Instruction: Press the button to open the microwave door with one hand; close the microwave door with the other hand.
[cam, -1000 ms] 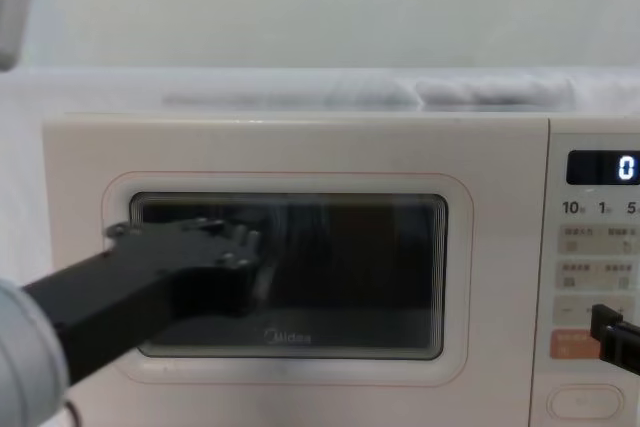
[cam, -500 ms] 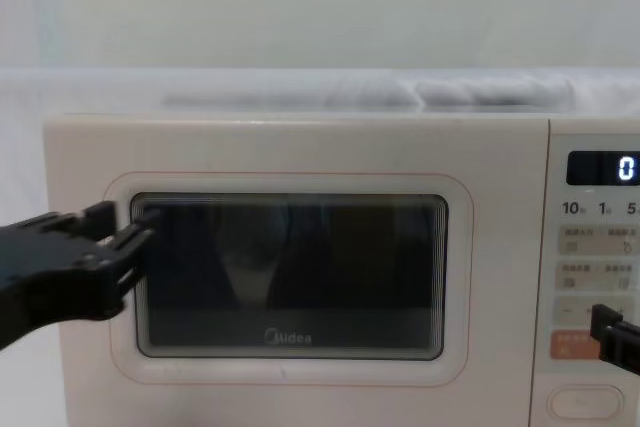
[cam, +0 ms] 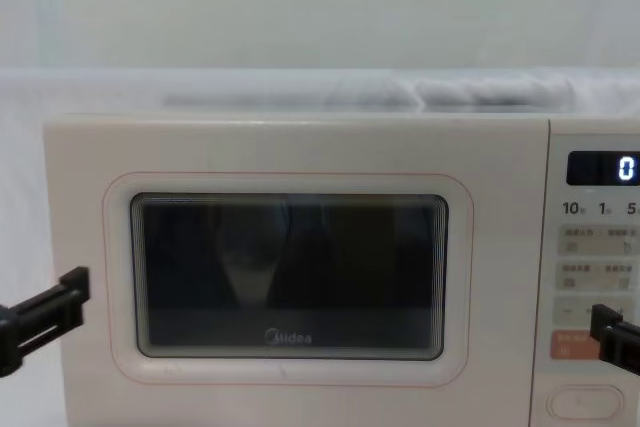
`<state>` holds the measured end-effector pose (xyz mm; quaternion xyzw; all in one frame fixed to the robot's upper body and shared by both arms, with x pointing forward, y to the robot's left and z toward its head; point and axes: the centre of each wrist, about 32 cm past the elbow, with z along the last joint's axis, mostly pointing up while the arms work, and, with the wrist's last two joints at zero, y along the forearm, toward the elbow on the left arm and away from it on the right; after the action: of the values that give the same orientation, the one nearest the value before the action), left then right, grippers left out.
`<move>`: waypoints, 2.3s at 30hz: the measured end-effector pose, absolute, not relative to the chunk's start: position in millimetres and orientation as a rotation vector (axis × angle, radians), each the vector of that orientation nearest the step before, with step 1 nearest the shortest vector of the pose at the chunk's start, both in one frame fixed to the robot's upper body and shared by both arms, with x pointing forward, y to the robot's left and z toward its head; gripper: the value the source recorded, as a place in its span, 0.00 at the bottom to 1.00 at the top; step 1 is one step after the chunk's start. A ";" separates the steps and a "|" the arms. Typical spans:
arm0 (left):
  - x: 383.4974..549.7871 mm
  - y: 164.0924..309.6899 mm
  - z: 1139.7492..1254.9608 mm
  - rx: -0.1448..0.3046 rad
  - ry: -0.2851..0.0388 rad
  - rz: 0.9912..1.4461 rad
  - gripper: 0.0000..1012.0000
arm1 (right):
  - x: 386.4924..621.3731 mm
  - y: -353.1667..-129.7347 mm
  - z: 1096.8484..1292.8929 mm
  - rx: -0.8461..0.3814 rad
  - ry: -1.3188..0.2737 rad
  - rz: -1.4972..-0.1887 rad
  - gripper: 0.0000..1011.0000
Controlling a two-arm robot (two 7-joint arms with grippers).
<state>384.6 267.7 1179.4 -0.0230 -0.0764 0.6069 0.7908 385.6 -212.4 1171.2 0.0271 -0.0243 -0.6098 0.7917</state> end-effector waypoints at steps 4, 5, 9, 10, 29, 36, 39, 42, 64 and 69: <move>389.9 274.4 1175.4 -0.048 -0.174 1.346 0.91 | 385.6 -212.4 1171.1 0.058 -0.052 -1.312 0.99; 390.8 275.6 1174.5 -0.048 -0.175 1.353 0.92 | 385.6 -212.4 1171.1 0.058 -0.052 -1.312 0.99; 395.4 281.3 1169.9 -0.056 -0.176 1.387 0.99 | 385.6 -212.4 1171.1 0.058 -0.052 -1.312 0.99; 396.9 282.8 1167.4 -0.058 -0.172 1.398 0.99 | 385.6 -212.4 1171.1 0.058 -0.052 -1.312 0.99; 399.9 287.5 1141.8 -0.065 -0.045 1.432 0.99 | 385.6 -212.4 1171.1 0.058 -0.052 -1.312 0.99; 400.6 288.8 1137.1 -0.050 0.007 1.411 0.99 | 385.6 -212.4 1171.1 0.058 -0.052 -1.312 0.99; 401.2 289.0 1135.2 -0.047 0.013 1.409 0.99 | 385.6 -212.4 1171.1 0.058 -0.052 -1.312 0.99; 401.5 288.7 1134.3 -0.048 0.016 1.411 0.99 | 385.6 -212.4 1171.1 0.058 -0.052 -1.312 0.99; 401.6 288.6 1134.3 -0.048 0.014 1.412 0.99 | 385.6 -212.4 1171.1 0.058 -0.052 -1.312 0.99; 401.6 288.6 1134.4 -0.048 0.013 1.411 0.99 | 385.6 -212.4 1171.1 0.058 -0.052 -1.312 0.99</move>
<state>401.6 288.6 1134.4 -0.0222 0.0060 0.6485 0.7609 385.6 -212.4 1171.1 0.0271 -0.0243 -0.6098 0.7917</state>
